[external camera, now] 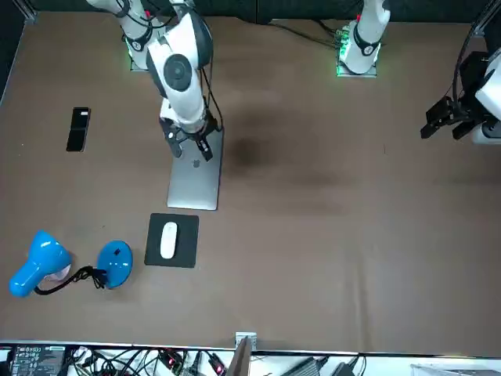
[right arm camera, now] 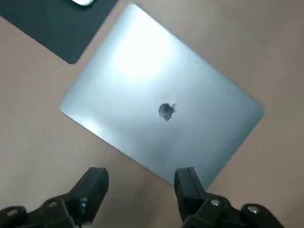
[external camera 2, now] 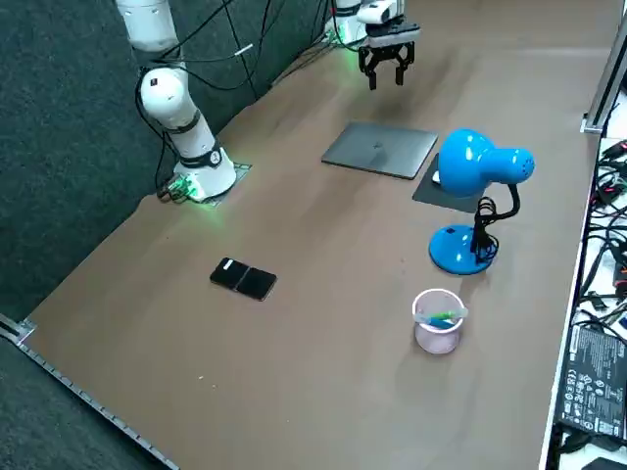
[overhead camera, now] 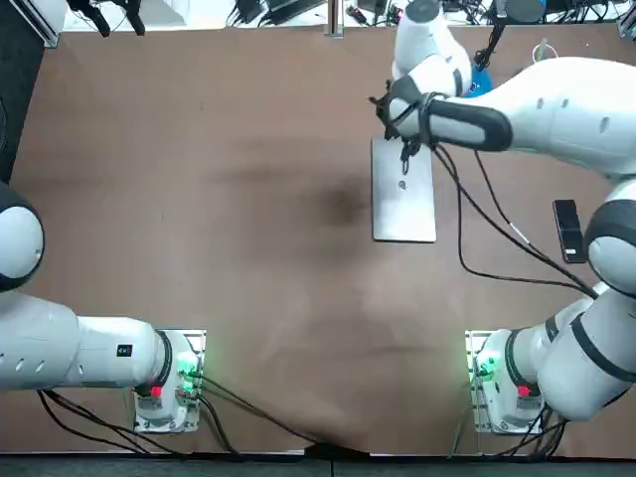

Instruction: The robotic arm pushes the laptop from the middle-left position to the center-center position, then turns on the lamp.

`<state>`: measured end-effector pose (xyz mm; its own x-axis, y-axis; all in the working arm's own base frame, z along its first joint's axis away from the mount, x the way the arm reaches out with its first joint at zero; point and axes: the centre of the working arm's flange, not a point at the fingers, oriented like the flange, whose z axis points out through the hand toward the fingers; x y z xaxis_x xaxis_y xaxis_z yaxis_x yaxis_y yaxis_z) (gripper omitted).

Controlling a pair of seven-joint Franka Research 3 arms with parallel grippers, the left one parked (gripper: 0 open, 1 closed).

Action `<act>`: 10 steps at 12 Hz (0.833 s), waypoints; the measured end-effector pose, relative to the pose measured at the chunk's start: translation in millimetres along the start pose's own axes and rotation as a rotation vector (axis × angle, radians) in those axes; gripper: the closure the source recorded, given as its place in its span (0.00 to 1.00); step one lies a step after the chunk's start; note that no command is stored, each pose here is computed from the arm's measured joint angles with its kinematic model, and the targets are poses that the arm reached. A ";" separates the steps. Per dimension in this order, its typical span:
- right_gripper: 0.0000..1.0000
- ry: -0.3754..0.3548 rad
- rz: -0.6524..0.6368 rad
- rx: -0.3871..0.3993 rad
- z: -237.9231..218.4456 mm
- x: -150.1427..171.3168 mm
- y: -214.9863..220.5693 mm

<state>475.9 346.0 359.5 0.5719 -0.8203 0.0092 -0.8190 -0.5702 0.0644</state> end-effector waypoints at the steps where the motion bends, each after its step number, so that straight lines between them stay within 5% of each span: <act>1: 0.13 0.003 0.046 0.005 9.5 -9.0 -3.6; 5: 0.16 0.013 0.256 0.018 51.5 -32.0 -15.3; 10: 0.17 -0.008 0.369 -0.008 90.0 -50.7 -18.6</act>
<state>457.8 394.2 268.0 0.2379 -0.9710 0.0255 -0.9695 -0.2358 0.0664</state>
